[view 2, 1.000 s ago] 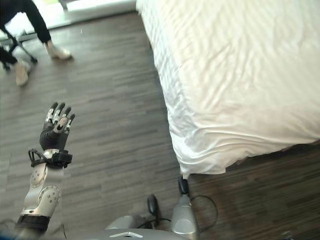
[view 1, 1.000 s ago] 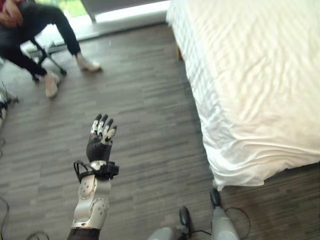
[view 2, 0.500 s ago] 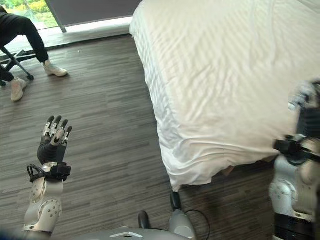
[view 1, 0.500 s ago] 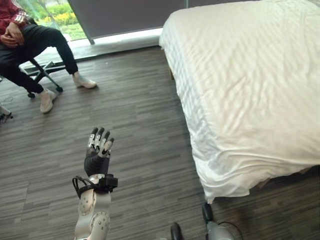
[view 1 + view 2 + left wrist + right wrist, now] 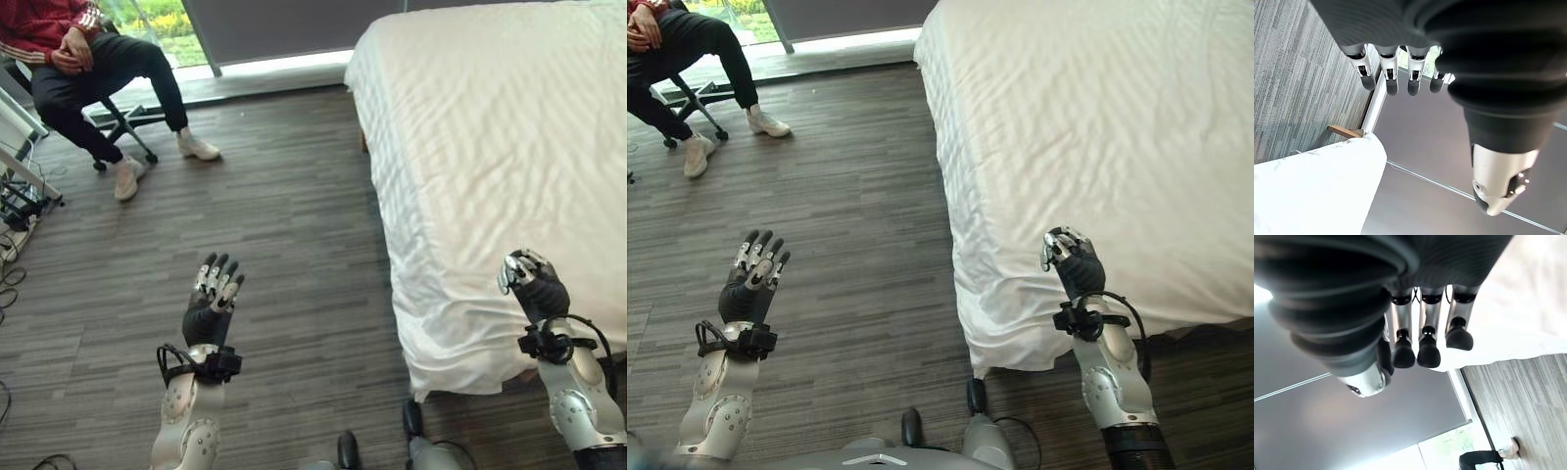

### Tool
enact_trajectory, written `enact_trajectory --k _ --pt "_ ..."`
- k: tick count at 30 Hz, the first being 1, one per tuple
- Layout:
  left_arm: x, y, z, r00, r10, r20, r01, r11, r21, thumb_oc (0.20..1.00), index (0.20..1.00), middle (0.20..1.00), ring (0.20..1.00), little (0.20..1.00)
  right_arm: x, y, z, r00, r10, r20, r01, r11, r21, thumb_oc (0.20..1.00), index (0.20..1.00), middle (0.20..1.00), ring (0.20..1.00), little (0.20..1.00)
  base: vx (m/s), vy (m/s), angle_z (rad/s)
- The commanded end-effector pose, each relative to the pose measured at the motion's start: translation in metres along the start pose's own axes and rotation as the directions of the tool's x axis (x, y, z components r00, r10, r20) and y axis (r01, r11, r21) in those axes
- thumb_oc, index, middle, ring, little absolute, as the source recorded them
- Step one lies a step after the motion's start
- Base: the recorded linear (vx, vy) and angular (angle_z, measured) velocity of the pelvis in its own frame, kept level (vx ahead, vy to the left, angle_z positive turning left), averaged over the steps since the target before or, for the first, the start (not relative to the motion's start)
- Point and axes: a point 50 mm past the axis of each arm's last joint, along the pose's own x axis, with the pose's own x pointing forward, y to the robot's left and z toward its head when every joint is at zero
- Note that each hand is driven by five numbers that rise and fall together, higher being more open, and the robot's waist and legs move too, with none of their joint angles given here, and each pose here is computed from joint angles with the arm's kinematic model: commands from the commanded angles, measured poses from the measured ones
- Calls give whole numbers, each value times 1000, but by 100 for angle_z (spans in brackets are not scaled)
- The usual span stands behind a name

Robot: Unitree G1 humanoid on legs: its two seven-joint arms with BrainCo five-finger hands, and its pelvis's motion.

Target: Making the bed.

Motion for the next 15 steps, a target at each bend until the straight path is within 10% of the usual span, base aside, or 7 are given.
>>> enact_trajectory --k 1,15 --pt "11 -2 19 994 -13 113 12 1000 10 1000 1000 1000 1000 1000 6 7 28 985 17 169 -11 999 -42 200 200 200 200 200 0 0 0" --pt "11 5 27 986 35 162 -40 999 29 1000 1000 1000 1000 1000 -22 -14 37 961 -148 235 181 976 -124 200 200 200 200 200 -17 27 -6"
